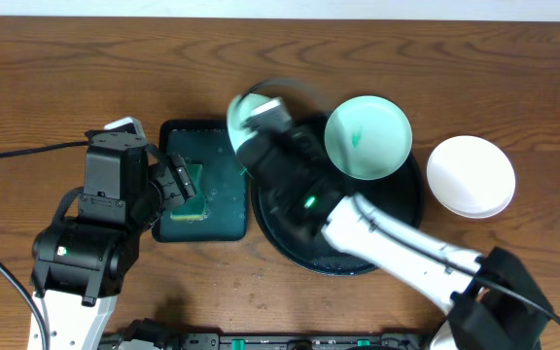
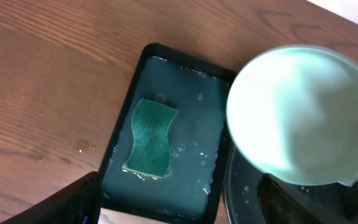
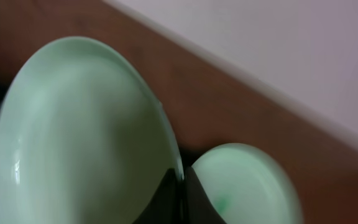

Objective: Clean dirty plates on tray and stack at the side
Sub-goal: 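Carry the pale green plate right and stack it on the white plate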

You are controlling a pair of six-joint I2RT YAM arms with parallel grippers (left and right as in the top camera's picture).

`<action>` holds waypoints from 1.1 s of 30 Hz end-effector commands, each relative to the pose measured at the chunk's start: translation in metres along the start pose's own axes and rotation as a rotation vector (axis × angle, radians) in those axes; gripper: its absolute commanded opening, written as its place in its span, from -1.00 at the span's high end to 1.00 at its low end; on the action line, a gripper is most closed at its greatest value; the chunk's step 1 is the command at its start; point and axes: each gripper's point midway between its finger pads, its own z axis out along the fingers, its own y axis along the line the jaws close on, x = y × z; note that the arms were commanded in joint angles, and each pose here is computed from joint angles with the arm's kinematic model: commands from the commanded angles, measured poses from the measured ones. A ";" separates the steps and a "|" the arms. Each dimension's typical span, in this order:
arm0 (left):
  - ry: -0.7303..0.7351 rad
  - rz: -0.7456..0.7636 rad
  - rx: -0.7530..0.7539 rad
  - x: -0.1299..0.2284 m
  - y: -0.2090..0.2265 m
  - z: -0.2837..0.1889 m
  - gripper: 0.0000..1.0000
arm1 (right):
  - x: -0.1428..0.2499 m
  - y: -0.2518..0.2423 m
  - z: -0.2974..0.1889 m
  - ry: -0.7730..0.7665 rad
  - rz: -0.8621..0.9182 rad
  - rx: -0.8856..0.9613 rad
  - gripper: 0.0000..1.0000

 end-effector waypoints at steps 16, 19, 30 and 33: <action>-0.016 0.002 0.004 -0.005 -0.001 -0.004 -0.61 | 0.080 -0.259 -0.039 0.339 0.918 -0.031 0.98; -0.016 0.002 0.004 -0.005 -0.001 -0.004 -0.61 | 0.149 -0.319 -0.059 0.490 0.994 0.268 0.98; -0.016 0.002 0.004 -0.005 -0.001 -0.004 -0.61 | 0.291 -0.347 -0.054 0.760 1.251 0.437 0.98; -0.016 0.002 0.004 -0.005 -0.001 -0.004 -0.61 | 0.290 -0.346 -0.044 0.742 1.262 0.404 0.58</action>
